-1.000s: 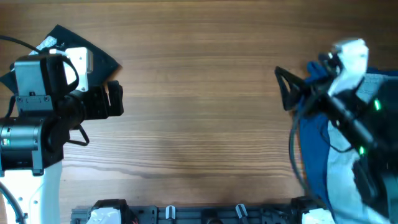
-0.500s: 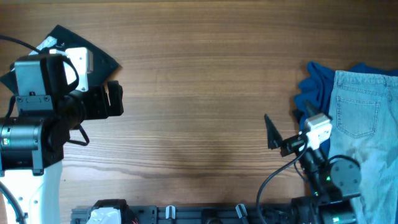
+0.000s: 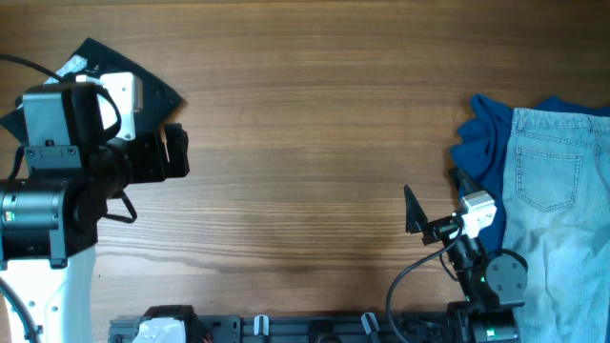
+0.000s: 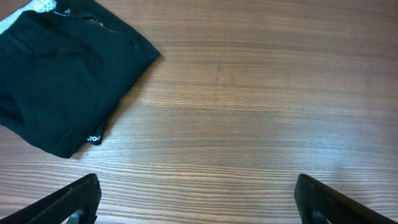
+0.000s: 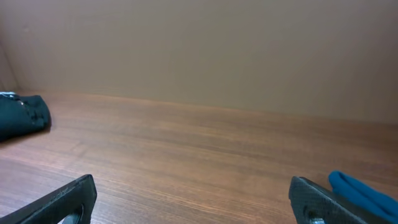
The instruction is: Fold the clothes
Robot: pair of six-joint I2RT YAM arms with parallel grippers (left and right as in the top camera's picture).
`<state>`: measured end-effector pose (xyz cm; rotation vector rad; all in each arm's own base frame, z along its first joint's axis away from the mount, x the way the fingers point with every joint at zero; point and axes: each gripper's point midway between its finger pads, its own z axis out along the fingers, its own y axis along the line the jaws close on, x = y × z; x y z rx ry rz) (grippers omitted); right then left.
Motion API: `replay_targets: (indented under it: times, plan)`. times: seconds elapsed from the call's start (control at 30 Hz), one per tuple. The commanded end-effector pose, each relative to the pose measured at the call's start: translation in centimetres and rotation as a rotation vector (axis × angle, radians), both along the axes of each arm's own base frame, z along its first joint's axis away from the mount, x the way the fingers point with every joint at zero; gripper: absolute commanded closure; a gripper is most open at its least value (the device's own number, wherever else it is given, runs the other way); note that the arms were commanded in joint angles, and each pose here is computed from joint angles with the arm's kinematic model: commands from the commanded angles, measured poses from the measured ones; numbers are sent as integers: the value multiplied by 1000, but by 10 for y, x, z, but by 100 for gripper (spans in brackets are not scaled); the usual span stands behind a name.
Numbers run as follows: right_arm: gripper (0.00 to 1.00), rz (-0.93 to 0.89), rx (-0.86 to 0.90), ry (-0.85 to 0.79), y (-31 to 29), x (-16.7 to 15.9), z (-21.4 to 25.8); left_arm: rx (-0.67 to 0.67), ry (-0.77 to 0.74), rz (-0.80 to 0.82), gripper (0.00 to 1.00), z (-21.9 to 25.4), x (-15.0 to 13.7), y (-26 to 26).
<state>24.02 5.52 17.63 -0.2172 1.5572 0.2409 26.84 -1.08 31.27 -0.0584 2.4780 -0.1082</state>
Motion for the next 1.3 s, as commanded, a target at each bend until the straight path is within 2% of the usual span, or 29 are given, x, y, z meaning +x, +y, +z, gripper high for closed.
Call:
replay_targets:
  times: [0.0, 1.07, 1.27]
  plan:
    - [0, 5, 21, -13, 0, -1, 4, 17, 1, -12, 0, -1, 0, 0]
    - [0, 5, 21, -13, 0, -1, 4, 17, -1, -12, 0, -1, 0, 0]
    - [0, 5, 21, -13, 0, -1, 4, 27, -53, -12, 0, 13, -14, 2]
